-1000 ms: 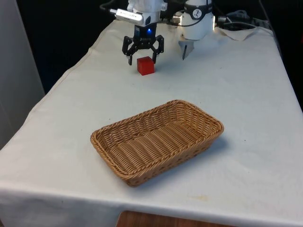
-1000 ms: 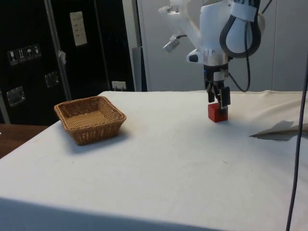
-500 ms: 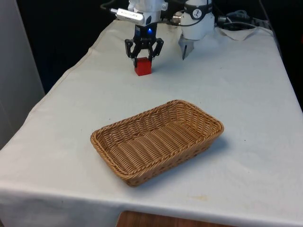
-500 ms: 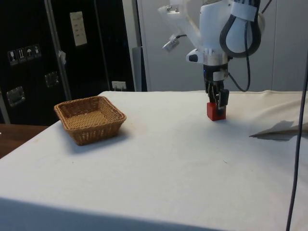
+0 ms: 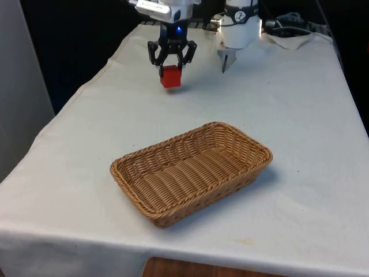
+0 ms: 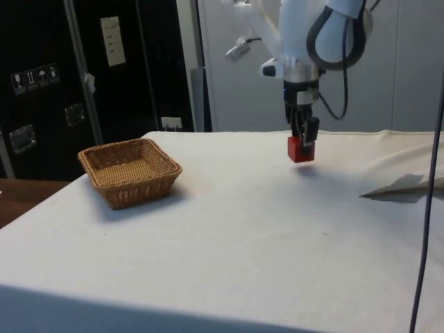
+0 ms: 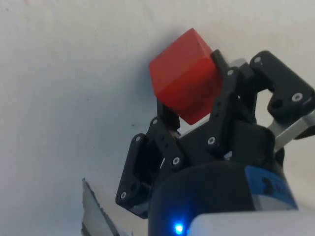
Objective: Pick up the cube and place it into the basket.
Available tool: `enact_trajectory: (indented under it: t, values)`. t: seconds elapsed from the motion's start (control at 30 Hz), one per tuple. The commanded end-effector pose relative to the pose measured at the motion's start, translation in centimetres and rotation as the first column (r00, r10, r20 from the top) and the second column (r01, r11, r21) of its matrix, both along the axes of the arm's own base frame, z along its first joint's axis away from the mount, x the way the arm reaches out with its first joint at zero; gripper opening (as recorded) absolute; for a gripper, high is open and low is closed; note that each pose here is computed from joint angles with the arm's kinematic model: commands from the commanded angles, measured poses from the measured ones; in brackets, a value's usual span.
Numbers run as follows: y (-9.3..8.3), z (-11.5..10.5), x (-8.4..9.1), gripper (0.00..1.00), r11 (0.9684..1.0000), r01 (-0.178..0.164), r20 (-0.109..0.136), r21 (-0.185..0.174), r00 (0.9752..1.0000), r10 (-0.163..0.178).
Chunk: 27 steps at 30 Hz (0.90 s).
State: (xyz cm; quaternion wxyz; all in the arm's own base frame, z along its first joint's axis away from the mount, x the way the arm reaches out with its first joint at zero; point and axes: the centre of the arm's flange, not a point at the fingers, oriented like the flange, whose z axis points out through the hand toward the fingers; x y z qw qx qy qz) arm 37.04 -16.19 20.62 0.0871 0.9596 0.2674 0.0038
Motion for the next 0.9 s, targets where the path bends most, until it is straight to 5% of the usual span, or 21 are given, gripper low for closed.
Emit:
enact_trajectory:
  t: [0.0,0.87]
  values:
    - [0.0,0.5,0.3,0.03,1.0,0.006,-0.005,0.003,1.0,-0.006]
    - [0.9,6.8,7.3,0.03,0.9998,0.017,0.021,0.012,0.9996,-0.017]
